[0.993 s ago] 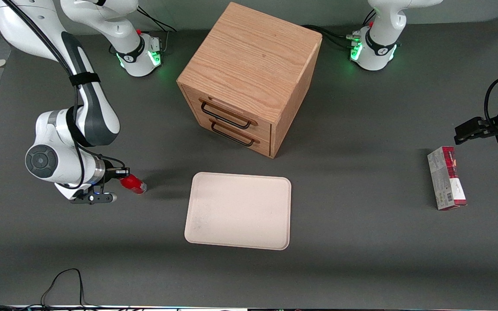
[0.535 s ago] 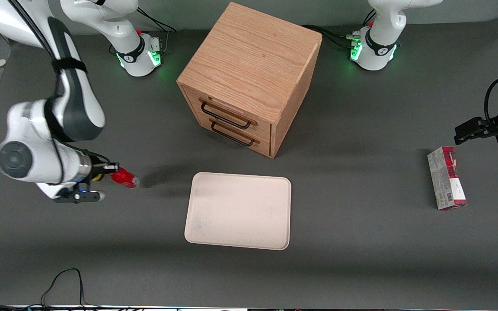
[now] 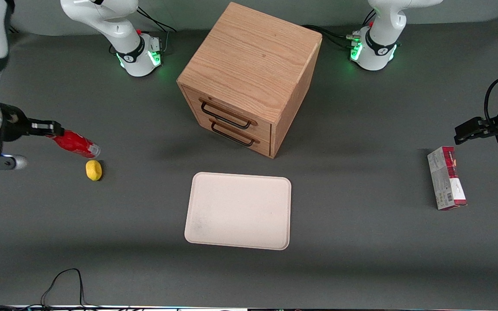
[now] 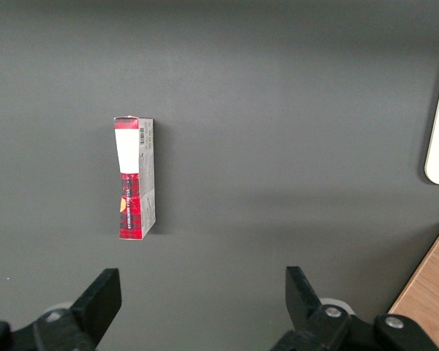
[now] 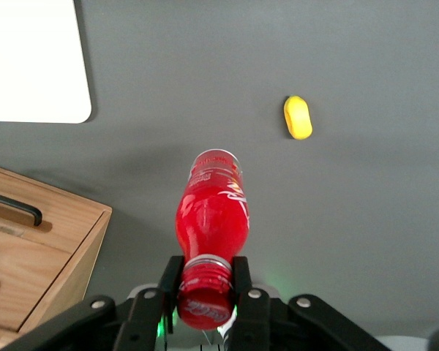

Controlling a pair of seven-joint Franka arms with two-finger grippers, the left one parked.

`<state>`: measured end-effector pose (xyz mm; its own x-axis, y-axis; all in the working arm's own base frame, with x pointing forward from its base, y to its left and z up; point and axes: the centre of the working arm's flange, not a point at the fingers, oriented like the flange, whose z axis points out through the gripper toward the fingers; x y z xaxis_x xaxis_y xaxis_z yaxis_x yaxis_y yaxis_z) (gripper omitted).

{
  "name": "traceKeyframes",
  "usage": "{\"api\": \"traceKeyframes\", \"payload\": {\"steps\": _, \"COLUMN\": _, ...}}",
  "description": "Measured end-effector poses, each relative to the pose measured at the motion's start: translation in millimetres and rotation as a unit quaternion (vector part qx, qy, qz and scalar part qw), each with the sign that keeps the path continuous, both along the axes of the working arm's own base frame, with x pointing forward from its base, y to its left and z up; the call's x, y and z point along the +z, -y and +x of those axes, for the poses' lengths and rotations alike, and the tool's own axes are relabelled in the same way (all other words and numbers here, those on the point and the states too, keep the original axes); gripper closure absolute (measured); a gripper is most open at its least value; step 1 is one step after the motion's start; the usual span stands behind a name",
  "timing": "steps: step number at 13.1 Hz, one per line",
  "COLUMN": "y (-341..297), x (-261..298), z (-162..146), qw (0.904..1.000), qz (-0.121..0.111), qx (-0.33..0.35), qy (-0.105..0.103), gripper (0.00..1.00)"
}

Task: Place coke bottle on tray
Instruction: 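Carry the held bottle over the cream tray with the right gripper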

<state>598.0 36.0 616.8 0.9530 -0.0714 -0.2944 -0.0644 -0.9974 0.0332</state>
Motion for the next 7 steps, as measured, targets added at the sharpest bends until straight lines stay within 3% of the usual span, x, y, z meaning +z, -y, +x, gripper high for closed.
{"api": "traceKeyframes", "payload": {"steps": 2, "y": -6.1, "x": -1.3, "z": 5.5, "qw": 1.0, "qz": 0.002, "qx": 0.003, "qy": 0.002, "gripper": 0.69}}
{"api": "traceKeyframes", "payload": {"steps": 4, "y": -41.4, "x": -41.1, "z": 33.1, "qw": 0.9998, "qz": -0.004, "qx": -0.018, "qy": -0.007, "gripper": 0.69}}
{"api": "traceKeyframes", "payload": {"steps": 7, "y": -126.2, "x": -126.5, "z": 86.4, "qw": 0.9966, "qz": 0.002, "qx": -0.08, "qy": 0.017, "gripper": 0.69}}
